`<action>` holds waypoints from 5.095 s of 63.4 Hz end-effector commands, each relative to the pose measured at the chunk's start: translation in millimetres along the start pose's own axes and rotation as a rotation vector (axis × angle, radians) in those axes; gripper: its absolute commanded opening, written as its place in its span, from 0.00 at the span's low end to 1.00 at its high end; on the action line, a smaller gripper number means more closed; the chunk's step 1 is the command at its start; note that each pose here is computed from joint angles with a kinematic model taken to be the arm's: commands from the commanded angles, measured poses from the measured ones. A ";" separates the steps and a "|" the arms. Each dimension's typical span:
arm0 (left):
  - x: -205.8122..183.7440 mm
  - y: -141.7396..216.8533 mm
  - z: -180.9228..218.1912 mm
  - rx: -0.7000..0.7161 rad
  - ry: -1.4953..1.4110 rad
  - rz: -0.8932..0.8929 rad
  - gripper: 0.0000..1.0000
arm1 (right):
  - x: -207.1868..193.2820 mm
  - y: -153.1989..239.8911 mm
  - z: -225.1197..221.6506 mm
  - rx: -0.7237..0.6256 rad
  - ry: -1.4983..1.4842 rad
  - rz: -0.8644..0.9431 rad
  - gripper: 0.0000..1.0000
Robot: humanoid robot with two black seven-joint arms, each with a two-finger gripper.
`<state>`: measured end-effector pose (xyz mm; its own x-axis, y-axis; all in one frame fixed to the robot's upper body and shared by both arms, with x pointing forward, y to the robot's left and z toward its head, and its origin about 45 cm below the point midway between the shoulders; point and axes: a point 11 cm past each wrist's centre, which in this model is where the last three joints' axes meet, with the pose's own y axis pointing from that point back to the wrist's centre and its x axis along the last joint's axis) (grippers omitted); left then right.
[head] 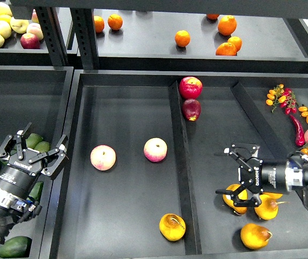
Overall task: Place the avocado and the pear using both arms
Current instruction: 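Raise the left gripper and move the right gripper toward the yellow pear, then lower the right gripper around the yellow pear and close it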
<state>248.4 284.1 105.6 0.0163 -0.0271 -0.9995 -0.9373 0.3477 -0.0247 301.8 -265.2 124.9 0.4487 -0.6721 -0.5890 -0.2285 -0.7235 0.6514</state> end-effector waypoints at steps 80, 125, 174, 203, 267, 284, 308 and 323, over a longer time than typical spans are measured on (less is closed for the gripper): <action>2.5 2.2 -8.3 0.028 -0.013 0.014 0.99 | -2.6 -89.5 62.9 -0.256 -0.002 0.011 1.00; 3.0 5.8 -11.1 0.031 -0.010 0.018 0.99 | 0.6 -100.7 69.2 -0.284 0.007 0.024 1.00; 2.2 5.3 -11.7 0.033 -0.010 0.015 0.99 | -4.4 -126.7 70.2 -0.285 0.001 0.036 0.99; 2.2 5.3 -11.7 0.033 -0.010 0.015 0.99 | 1.1 -126.7 69.9 -0.281 -0.008 0.055 0.87; 0.9 5.8 -11.3 0.031 -0.012 0.012 0.99 | -7.7 -133.1 72.2 -0.176 -0.147 -0.002 0.23; 4.0 10.1 -12.4 0.029 -0.007 0.023 0.99 | -10.4 -129.6 57.7 -0.124 -0.157 -0.027 0.23; 4.2 10.0 -12.9 0.031 -0.007 0.023 0.99 | -13.5 -129.1 56.4 -0.117 -0.157 -0.042 0.26; 4.6 9.7 -14.4 0.036 -0.007 0.025 0.99 | -10.6 -125.9 57.6 -0.120 -0.147 -0.041 0.50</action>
<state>234.6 274.8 101.3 -0.0035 -0.0125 -0.9999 -0.9256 0.3784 -0.0015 277.0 -174.6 21.7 0.3151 -0.6678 -0.6743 -0.1086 -0.7312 0.6734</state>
